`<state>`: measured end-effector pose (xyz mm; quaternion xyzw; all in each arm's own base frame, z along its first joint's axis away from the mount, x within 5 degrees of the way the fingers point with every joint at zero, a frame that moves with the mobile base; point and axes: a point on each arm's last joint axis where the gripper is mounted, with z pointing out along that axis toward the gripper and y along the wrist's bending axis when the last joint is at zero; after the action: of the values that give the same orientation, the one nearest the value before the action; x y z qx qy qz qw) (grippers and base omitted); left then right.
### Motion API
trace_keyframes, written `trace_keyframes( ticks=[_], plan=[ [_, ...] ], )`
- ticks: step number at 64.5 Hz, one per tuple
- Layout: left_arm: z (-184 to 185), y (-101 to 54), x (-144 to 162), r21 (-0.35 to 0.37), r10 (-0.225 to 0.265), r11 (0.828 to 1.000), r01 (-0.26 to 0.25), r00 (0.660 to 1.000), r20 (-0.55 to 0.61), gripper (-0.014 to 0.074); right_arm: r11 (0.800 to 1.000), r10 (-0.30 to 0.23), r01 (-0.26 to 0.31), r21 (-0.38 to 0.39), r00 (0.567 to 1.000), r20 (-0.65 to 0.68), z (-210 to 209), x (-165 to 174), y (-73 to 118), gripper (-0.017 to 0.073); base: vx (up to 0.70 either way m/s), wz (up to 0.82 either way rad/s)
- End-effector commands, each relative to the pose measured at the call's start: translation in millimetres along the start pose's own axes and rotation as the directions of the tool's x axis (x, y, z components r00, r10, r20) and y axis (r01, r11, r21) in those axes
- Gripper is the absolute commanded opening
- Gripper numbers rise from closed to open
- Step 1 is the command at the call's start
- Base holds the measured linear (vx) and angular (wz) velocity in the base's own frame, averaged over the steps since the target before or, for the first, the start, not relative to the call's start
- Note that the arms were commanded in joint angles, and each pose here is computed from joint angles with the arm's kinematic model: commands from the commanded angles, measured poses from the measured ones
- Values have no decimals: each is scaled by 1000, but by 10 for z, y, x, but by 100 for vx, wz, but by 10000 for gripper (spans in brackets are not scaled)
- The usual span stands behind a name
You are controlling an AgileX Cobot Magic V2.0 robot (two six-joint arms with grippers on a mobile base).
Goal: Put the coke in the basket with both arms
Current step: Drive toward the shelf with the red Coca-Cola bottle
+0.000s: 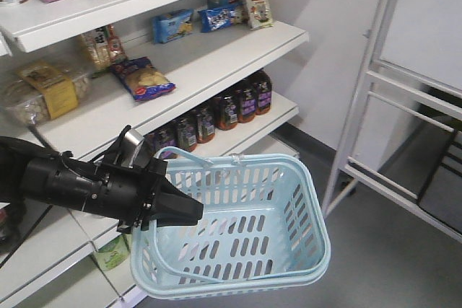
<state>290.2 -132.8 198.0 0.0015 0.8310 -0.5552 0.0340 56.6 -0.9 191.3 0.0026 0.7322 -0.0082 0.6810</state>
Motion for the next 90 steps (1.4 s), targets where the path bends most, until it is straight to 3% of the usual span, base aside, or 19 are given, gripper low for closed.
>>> trace_keyframes(
  ticks=[1,90],
  plan=[
    [-68,-269,1,113,41,993,-43,999,22,-6,1000,-12,11,8,996,85,-10,-44,-4,-9,12,47],
    [-68,-269,1,113,41,993,-43,999,22,-6,1000,-12,11,8,996,85,-10,-44,-4,-9,8,41]
  ],
)
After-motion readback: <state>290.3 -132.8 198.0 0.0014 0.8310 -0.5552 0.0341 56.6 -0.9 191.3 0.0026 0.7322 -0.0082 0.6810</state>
